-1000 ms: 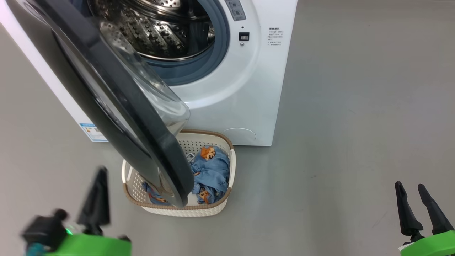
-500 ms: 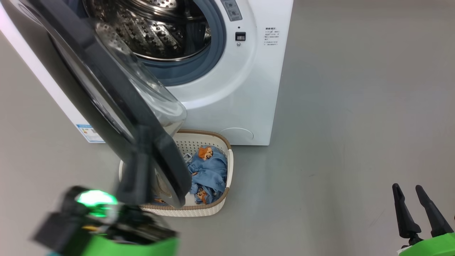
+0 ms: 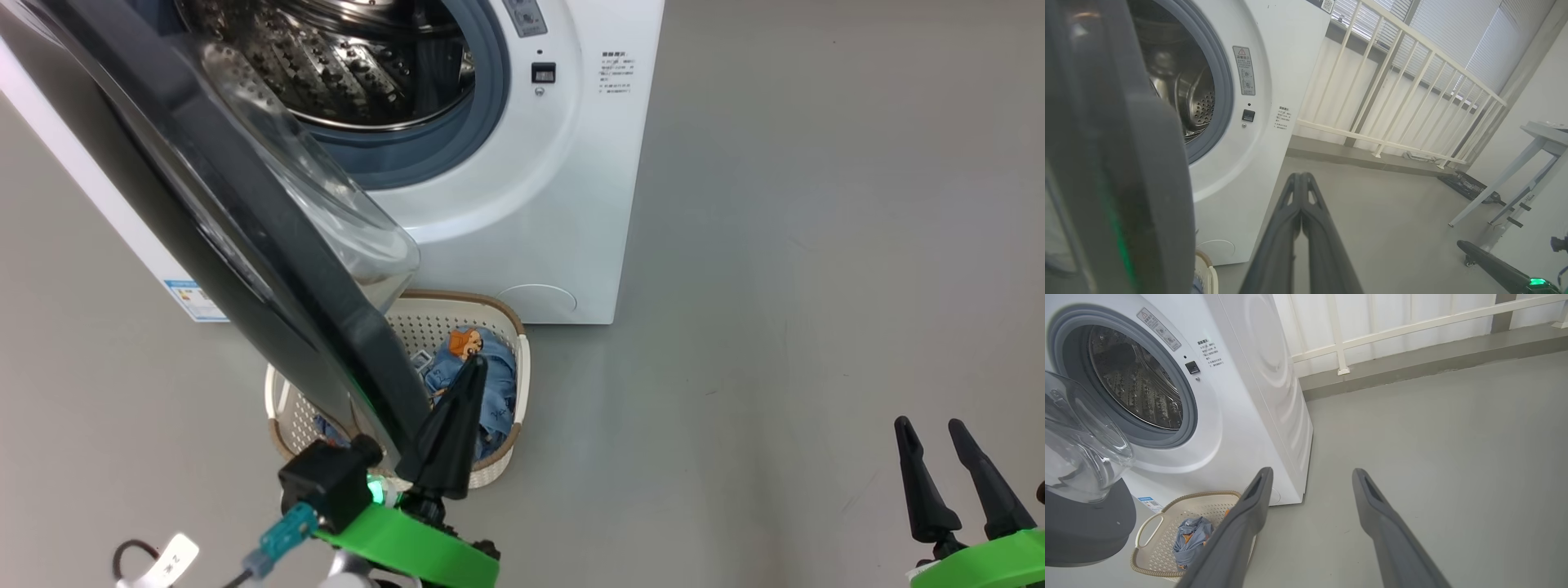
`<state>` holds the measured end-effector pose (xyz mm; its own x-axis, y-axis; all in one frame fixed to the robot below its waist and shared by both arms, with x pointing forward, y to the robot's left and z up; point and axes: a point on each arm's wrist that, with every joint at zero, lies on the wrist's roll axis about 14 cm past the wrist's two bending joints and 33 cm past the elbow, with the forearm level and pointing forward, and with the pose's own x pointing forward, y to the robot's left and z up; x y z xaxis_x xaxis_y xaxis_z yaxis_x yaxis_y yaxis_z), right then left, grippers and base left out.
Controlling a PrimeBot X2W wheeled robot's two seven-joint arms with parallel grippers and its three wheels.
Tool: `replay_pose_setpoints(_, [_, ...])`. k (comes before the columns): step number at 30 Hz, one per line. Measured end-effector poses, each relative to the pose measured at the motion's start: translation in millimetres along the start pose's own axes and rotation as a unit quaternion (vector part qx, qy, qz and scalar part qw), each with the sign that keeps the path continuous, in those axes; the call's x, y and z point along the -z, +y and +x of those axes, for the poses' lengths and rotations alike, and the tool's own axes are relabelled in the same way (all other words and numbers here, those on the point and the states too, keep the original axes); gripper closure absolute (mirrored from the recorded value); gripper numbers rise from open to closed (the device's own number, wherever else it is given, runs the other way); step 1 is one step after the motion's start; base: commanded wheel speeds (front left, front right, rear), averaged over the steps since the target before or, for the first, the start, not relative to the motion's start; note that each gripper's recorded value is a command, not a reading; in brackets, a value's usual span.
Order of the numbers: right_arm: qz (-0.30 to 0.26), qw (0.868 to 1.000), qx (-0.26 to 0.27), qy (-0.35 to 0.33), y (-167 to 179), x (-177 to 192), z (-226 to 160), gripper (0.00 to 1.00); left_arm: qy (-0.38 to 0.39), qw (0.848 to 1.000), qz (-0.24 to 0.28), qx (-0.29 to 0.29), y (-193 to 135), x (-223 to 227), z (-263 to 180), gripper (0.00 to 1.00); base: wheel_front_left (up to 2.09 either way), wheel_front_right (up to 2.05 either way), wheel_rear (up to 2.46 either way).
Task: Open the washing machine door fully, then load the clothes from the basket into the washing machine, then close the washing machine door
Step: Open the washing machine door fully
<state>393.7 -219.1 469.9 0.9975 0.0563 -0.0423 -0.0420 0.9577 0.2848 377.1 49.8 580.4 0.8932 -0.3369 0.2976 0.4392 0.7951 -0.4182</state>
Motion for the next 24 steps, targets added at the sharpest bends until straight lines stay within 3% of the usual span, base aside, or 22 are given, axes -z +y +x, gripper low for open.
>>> replay_pose_setpoints(11, [-0.001,1.000,-0.009,-0.001,5,0,8,0.00,0.024,0.998,-0.006,-0.053,39,13,4,1.00,0.00,0.00,0.00])
replay_pose_setpoints(24, [-0.003,1.000,-0.021,-0.002,13,0,13,0.00,0.023,0.997,-0.008,-0.075,51,13,0,1.00,0.00,0.00,0.00])
